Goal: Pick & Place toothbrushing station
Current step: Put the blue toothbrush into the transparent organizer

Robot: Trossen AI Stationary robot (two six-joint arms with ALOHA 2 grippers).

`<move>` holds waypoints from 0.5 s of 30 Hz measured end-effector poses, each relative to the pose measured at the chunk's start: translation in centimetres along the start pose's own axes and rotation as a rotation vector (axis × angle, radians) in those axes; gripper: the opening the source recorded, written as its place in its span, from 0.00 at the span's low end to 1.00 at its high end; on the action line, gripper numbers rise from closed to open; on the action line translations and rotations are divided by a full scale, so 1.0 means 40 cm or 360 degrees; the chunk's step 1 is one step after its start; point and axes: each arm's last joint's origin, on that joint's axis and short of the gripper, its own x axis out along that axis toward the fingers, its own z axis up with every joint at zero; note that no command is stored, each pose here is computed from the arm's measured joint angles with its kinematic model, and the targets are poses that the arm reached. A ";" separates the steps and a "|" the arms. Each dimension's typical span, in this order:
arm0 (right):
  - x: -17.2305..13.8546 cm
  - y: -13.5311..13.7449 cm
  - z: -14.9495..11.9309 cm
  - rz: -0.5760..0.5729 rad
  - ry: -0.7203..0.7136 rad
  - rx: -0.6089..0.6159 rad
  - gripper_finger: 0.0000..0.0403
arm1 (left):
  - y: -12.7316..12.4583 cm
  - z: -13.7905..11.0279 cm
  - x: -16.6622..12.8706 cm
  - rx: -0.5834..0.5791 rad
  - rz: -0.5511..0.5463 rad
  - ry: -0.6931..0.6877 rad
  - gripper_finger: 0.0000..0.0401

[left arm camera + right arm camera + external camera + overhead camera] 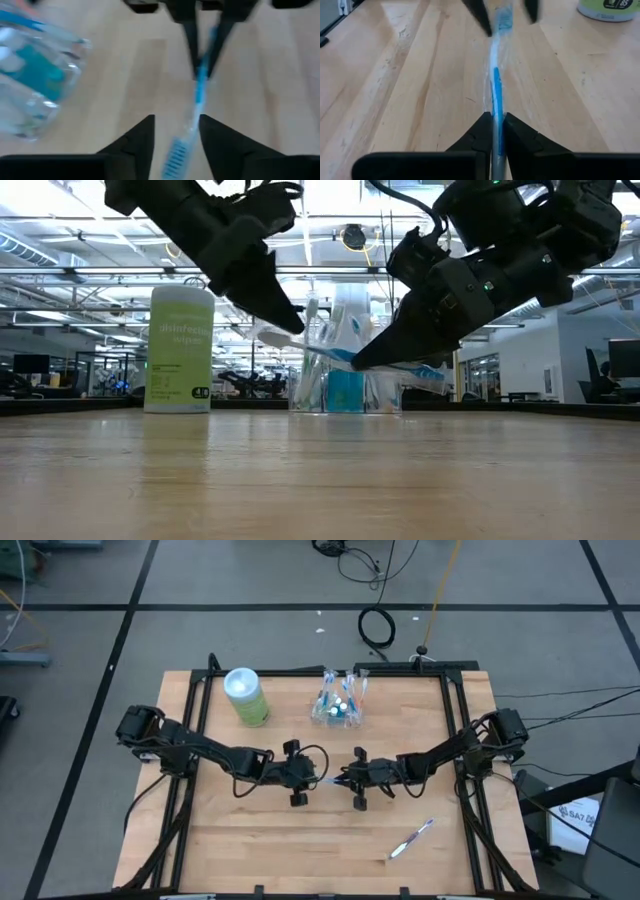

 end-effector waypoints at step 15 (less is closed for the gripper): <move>-0.014 0.036 0.014 -0.0371 -0.0141 -0.0440 0.05 | 0.023 0.084 -0.153 -0.0575 -0.0042 -0.0387 0.53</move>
